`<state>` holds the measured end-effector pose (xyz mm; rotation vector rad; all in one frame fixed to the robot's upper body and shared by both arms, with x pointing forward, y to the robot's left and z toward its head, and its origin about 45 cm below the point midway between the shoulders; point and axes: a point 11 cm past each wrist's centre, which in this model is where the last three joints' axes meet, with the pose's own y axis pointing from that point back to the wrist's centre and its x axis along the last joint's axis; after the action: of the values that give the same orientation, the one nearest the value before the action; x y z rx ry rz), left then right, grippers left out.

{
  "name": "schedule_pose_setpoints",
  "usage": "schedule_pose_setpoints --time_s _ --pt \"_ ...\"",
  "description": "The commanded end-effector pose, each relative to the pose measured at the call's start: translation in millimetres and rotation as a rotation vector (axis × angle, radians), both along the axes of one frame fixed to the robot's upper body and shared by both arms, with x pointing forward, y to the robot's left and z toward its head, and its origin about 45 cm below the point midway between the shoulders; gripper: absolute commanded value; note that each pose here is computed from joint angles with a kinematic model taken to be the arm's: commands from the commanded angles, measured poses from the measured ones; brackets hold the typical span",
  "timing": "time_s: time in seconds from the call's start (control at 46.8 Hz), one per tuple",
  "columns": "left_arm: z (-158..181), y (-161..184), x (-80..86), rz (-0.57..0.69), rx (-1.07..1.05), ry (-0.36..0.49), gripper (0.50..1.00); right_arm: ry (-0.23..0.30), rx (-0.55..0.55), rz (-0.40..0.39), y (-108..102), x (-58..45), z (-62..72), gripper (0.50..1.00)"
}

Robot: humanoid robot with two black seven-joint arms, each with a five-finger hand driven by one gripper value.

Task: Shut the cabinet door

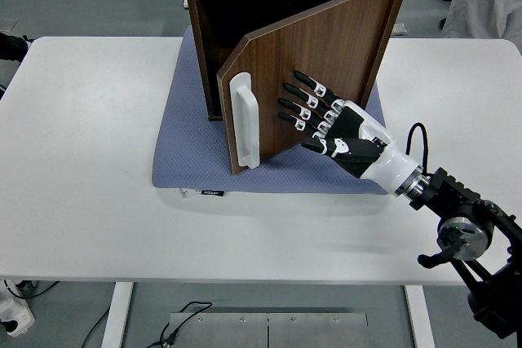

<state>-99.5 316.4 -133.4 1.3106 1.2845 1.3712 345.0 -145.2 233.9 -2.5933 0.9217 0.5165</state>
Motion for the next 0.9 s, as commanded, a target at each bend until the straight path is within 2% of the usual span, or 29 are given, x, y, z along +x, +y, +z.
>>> schedule_pose_setpoints --time_s 0.0,0.171,0.385,0.598,0.876 --pt "-0.1 0.0 0.9 -0.002 -0.001 -0.003 1.000 0.001 0.001 0.001 4.2 3.6 0.1 1.000" --pt "0.0 -0.1 -0.2 0.000 -0.001 0.000 1.000 0.009 0.013 -0.009 14.5 14.4 1.6 1.000" --pt "0.0 0.1 -0.2 0.000 0.001 0.001 1.000 0.001 0.034 -0.007 30.9 29.4 11.4 1.000" --pt "-0.1 0.1 0.7 0.000 0.001 -0.001 1.000 0.017 0.045 0.000 47.0 38.5 10.6 1.000" --pt "-0.1 0.0 0.7 0.000 -0.001 -0.001 1.000 0.040 -0.007 -0.047 38.2 61.0 4.2 1.000"
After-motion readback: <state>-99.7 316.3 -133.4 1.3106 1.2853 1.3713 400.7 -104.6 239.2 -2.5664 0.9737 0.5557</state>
